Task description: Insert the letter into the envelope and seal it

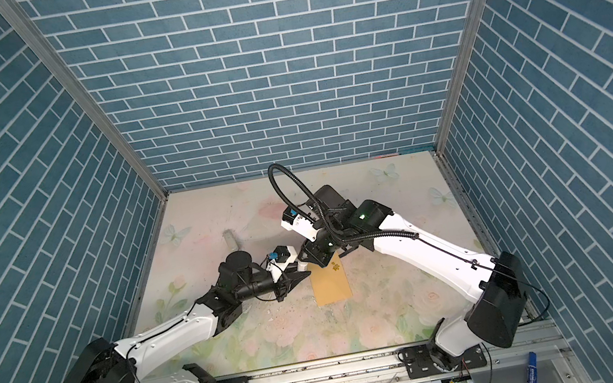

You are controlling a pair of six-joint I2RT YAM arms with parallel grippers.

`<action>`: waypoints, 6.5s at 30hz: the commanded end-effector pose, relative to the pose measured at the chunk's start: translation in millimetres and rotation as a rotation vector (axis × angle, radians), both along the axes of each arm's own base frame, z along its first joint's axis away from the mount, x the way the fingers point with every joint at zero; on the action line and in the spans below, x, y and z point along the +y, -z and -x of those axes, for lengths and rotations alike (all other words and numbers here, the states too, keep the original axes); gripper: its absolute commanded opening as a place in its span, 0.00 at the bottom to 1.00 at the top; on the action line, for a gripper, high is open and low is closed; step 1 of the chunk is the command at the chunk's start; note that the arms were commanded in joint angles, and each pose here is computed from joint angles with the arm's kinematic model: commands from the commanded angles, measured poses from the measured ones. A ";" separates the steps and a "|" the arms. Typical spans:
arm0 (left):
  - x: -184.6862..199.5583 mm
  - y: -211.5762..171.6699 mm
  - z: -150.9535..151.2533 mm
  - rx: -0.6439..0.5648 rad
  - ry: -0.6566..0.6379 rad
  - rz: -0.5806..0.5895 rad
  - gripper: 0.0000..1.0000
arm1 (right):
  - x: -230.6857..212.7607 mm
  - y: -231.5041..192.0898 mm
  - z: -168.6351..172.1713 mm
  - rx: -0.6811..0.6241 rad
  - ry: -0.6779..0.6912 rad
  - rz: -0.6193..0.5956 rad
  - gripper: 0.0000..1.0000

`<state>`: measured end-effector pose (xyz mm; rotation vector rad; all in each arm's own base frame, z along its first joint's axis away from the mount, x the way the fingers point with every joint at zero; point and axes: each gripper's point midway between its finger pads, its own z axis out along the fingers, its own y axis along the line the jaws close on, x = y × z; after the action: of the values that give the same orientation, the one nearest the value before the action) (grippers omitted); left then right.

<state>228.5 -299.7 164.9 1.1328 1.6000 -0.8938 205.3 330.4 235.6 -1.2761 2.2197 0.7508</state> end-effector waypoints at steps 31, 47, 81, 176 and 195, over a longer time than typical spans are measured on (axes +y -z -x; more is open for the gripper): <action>3.6 -58.3 -26.6 -0.206 -0.134 0.170 0.00 | 8.3 98.2 28.7 0.268 0.077 0.130 0.00; 10.9 -64.4 -33.3 -0.190 -0.198 0.150 0.00 | 16.3 16.6 -8.9 0.033 0.134 0.026 0.12; 1.7 -125.3 -25.5 0.125 -0.151 0.528 0.00 | -21.3 -80.4 -1.3 -0.339 0.193 -0.512 0.92; 65.4 -69.7 -42.5 0.016 -0.504 0.134 1.00 | -221.1 184.1 -272.3 0.158 0.978 0.268 0.00; 63.9 -68.1 -44.3 0.018 -0.503 0.135 1.00 | -223.2 216.3 -273.7 0.227 0.969 0.313 0.00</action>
<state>271.2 -236.8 231.0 0.5929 1.7179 -0.6622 480.6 109.0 29.5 -0.0850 2.7464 0.1690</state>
